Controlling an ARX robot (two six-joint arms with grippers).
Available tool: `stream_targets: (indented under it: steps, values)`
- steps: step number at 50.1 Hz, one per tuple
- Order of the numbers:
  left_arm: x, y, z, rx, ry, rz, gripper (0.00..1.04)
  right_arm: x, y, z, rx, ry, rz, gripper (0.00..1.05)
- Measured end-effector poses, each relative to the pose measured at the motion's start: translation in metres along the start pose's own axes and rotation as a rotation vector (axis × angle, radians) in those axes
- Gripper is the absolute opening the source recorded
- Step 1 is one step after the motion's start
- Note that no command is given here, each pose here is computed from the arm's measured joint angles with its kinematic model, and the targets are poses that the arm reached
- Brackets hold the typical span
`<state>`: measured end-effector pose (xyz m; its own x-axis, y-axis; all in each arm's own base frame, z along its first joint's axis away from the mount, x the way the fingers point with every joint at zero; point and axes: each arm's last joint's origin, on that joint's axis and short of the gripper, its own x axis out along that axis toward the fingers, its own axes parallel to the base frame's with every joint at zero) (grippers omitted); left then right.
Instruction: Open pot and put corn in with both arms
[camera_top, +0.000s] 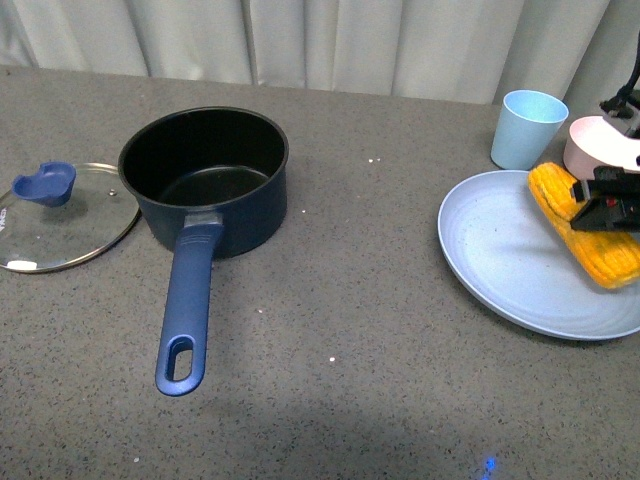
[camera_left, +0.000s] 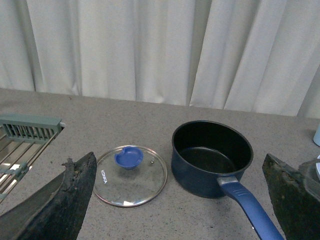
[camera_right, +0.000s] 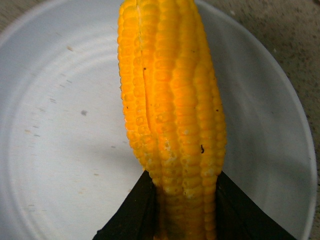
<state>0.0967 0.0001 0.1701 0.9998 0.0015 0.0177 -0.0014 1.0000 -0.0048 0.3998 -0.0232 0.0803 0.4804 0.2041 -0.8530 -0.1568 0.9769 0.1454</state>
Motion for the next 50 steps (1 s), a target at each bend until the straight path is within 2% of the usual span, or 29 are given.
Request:
stream_targets:
  steps: [10, 19, 30, 39, 50]
  values:
    - [0.0, 0.0, 0.0, 0.0, 0.0, 0.0, 0.98, -0.046, 0.019, 0.022, 0.114, -0.129, 0.239, 0.19]
    - [0.0, 0.0, 0.0, 0.0, 0.0, 0.0, 0.98, -0.067, 0.05, 0.038, 0.195, -0.191, 0.516, 0.17]
    - [0.0, 0.0, 0.0, 0.0, 0.0, 0.0, 0.98, -0.05, 0.123, 0.048, 0.271, -0.094, 0.806, 0.14]
    - [0.0, 0.0, 0.0, 0.0, 0.0, 0.0, 0.98, -0.022, 0.166, 0.062, 0.316, 0.001, 0.866, 0.13]
    - [0.0, 0.0, 0.0, 0.0, 0.0, 0.0, 0.98, 0.002, 0.189, 0.069, 0.33, 0.052, 0.894, 0.12]
